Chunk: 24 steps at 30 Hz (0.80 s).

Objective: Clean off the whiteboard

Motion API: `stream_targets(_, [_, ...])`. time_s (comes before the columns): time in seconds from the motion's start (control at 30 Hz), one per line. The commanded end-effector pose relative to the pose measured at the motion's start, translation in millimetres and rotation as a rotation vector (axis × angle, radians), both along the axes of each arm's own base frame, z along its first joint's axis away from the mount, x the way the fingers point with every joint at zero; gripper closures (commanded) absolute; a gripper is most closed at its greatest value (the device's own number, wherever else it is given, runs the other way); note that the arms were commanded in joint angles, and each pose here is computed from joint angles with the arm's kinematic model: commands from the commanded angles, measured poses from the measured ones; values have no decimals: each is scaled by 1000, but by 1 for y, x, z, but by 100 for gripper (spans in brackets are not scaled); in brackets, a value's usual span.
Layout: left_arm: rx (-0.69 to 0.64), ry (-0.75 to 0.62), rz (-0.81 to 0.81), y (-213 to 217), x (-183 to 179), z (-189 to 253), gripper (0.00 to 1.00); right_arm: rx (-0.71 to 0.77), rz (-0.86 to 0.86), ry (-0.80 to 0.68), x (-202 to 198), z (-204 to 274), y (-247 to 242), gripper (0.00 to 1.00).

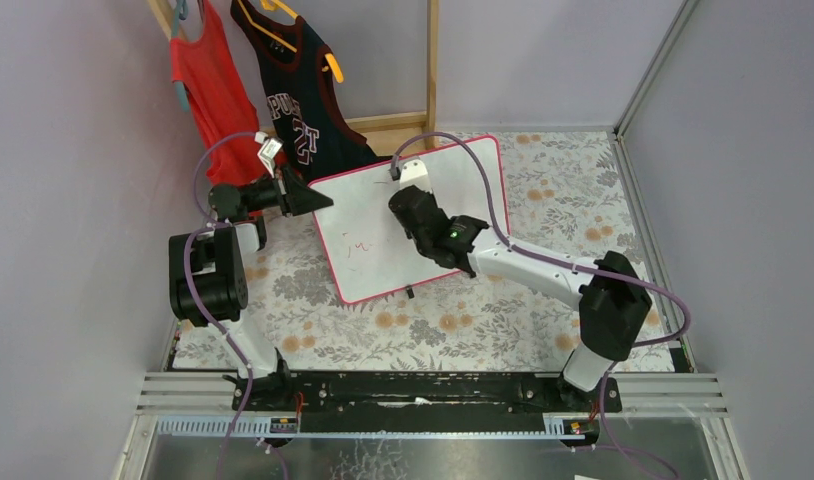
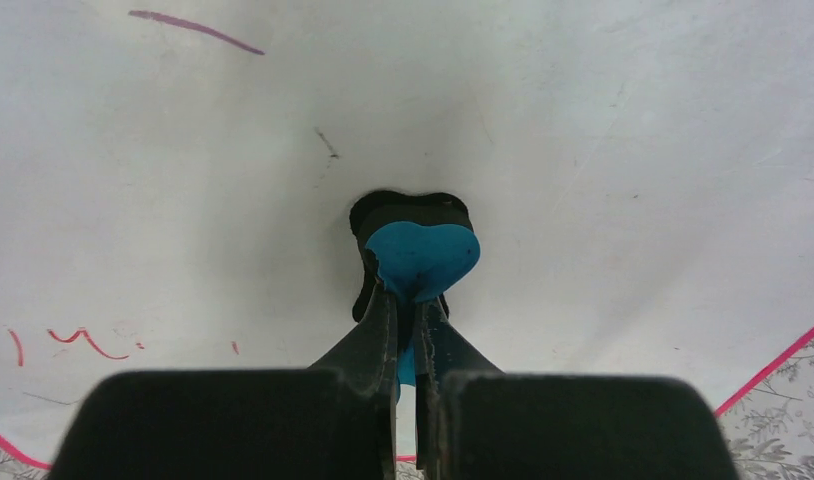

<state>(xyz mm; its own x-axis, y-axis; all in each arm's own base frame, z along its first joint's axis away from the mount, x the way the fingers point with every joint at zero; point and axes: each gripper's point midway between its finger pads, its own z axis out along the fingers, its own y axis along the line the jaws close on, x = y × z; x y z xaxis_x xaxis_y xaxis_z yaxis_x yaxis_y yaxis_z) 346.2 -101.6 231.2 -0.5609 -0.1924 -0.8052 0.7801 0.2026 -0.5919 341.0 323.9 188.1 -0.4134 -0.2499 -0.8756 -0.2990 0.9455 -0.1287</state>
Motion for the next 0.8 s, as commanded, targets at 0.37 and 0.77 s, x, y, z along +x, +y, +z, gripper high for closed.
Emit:
stream_targets(0.37, [60,-41,-84,-8,-22,3,100,50,240,21,-49,-8,136,100])
stream_targets(0.77, [61,-44,-84,-8,-22,4,100,19,221,-14,-48,-1,138,100])
